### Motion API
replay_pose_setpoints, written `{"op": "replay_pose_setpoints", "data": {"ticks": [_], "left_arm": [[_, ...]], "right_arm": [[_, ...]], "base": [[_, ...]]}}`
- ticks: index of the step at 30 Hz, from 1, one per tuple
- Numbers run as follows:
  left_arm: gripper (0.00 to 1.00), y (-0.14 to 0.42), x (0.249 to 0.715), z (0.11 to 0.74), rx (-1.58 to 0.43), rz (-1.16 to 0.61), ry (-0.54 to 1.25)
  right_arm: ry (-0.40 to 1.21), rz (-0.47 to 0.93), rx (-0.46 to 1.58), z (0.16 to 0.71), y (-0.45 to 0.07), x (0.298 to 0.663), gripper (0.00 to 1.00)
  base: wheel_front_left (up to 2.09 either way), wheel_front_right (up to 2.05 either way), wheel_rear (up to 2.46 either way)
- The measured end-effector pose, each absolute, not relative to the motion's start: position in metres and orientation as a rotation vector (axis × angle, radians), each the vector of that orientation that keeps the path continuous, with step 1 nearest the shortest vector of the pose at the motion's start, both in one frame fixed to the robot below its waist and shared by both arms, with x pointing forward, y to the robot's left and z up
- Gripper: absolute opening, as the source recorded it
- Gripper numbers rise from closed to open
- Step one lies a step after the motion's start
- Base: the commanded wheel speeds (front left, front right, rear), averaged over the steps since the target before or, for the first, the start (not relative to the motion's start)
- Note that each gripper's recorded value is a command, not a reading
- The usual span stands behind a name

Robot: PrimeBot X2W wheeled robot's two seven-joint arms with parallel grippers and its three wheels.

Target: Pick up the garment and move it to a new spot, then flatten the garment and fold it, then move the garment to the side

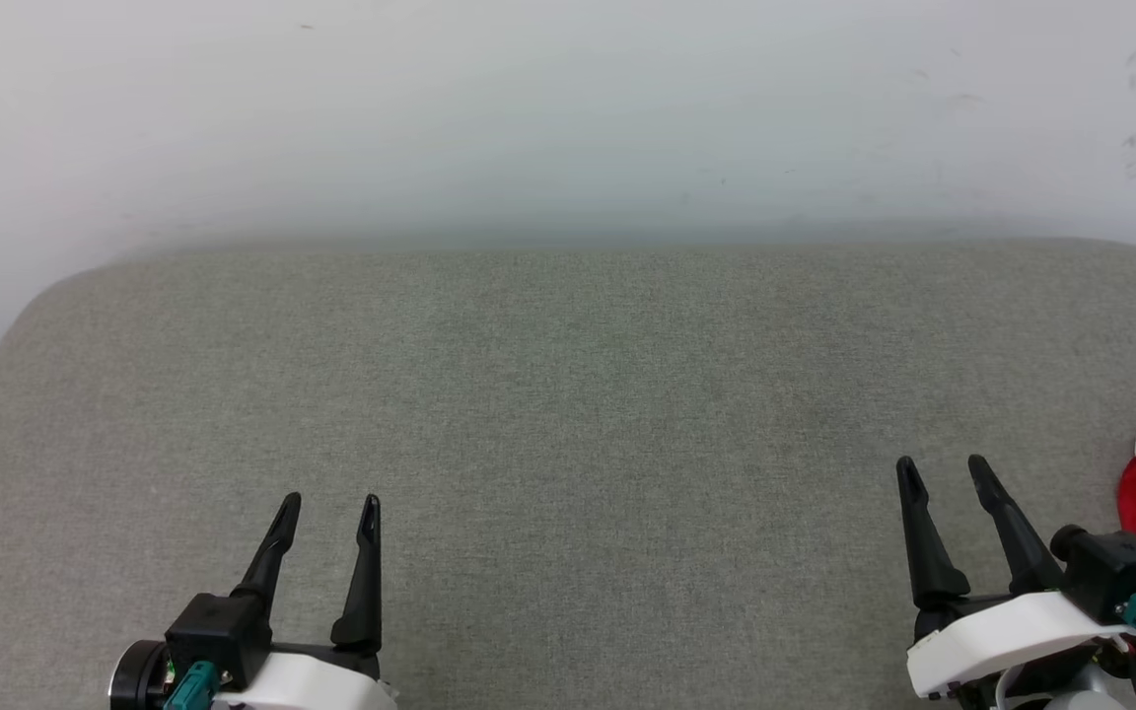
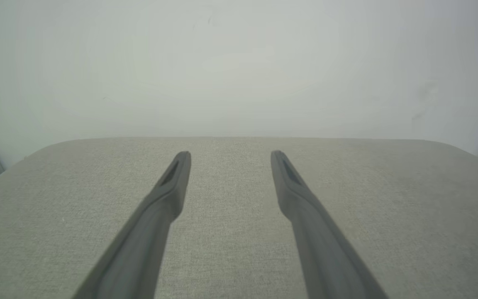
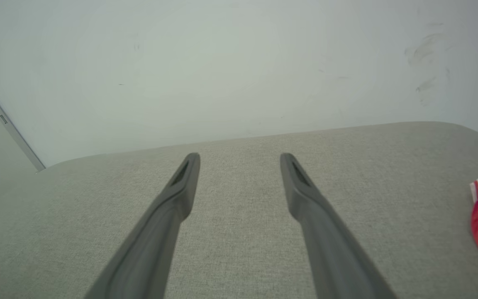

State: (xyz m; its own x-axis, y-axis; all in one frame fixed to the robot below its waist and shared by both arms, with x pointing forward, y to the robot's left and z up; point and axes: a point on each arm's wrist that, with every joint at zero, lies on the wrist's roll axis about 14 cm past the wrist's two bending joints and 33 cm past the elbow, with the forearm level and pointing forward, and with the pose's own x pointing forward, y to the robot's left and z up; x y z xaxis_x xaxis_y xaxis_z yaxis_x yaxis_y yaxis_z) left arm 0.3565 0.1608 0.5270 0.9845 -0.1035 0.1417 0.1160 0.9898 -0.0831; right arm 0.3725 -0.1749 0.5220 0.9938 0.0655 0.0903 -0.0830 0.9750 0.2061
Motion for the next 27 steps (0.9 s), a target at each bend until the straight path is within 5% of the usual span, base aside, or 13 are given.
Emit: {"op": "replay_pose_setpoints", "data": {"ticks": [23,24,27], "left_arm": [[1.00,0.167,0.359,0.519,-0.082,-0.076,-0.120],[0.00,0.167,0.359,0.515,-0.082,-0.075,-0.107],[0.00,0.169,0.355,0.502,-0.086,-0.069,-0.064]], "right_arm": [[-0.099,0.089,0.198,0.527,-0.170,0.372,1.00],[-0.089,0.088,0.199,0.524,-0.170,0.372,0.00],[-0.046,0.084,0.204,0.510,-0.170,0.368,0.00]], "base": [[0.00,0.00,0.00],[0.00,0.00,0.00],[0.00,0.00,0.00]]}}
